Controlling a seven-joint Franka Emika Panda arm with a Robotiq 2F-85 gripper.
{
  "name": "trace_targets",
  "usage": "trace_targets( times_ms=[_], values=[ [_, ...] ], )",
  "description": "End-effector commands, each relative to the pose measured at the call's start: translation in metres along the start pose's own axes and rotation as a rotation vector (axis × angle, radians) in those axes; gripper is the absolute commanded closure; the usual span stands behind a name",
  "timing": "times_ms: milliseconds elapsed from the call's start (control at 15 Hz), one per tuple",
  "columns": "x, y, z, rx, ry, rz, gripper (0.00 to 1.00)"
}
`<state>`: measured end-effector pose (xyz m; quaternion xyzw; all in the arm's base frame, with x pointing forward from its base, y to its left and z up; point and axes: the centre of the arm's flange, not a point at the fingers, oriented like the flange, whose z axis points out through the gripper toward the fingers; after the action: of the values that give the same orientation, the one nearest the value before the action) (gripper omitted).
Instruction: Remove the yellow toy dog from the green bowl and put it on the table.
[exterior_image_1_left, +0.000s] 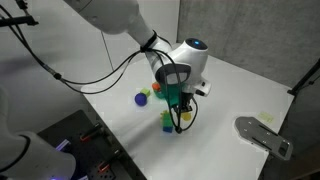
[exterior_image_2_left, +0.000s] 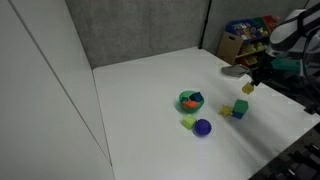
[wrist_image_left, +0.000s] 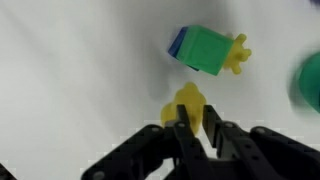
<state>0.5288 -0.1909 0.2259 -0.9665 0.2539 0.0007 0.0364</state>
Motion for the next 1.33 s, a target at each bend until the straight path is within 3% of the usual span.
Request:
trace_targets(
  times_ms=[0, 400, 867, 1267],
  values=[
    [-0.009, 0.011, -0.021, 0.016, -0.006, -0.015, 0.46],
    [-0.027, -0.031, -0.068, 0.065, -0.034, -0.24, 0.01],
    [-0.069, -0.118, -0.125, 0.031, -0.087, -0.452, 0.0],
    [-0.109, -0.152, -0.21, -0.046, 0.012, -0.505, 0.0]
  ],
)
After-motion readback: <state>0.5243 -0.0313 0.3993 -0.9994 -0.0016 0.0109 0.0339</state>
